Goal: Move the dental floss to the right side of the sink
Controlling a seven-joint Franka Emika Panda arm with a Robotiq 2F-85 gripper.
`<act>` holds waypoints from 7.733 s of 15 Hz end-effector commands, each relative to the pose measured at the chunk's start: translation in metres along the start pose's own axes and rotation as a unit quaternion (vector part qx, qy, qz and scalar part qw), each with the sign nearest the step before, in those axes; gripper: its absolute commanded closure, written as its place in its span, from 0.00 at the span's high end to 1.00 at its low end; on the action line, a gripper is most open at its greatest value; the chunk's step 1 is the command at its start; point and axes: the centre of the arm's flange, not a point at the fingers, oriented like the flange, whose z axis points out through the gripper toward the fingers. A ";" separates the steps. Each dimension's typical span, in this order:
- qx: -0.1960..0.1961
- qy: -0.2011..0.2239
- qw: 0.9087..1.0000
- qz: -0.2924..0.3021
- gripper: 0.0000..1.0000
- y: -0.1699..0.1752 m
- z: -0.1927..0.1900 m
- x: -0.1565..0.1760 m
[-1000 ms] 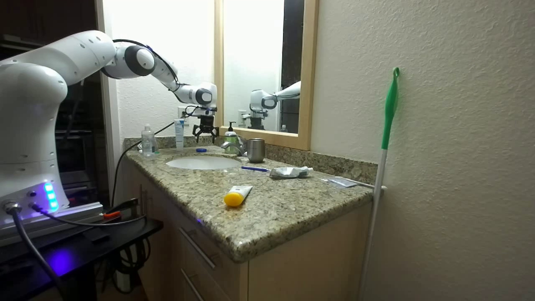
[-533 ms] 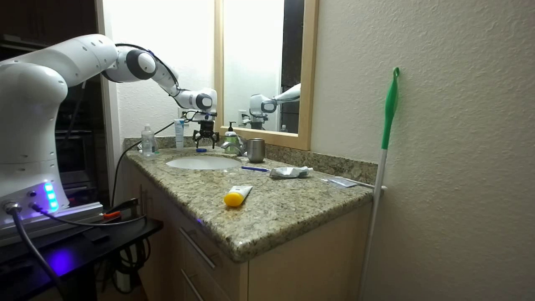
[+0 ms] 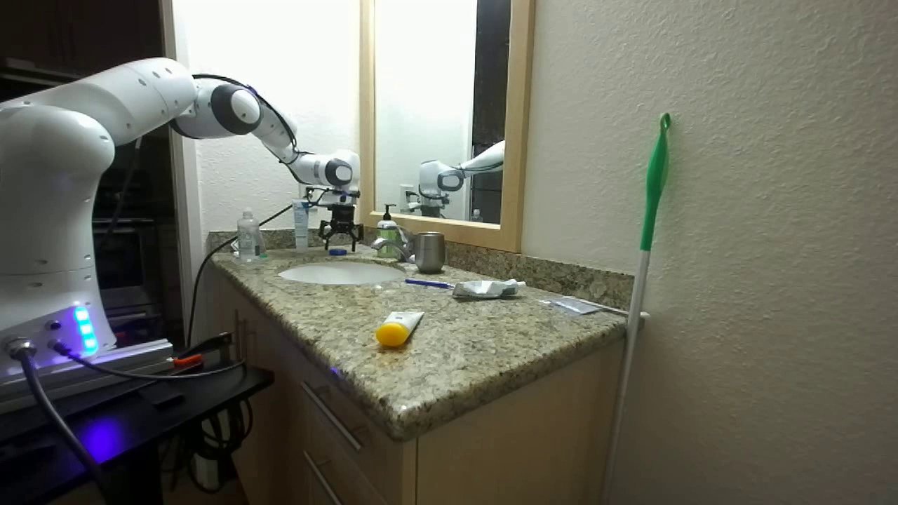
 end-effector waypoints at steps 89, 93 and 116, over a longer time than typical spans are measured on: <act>0.023 0.007 0.957 0.289 0.20 -0.064 -0.098 0.649; -0.001 -0.010 0.961 0.275 0.20 -0.046 -0.096 0.684; 0.102 0.057 0.983 0.142 0.20 -0.006 -0.017 0.588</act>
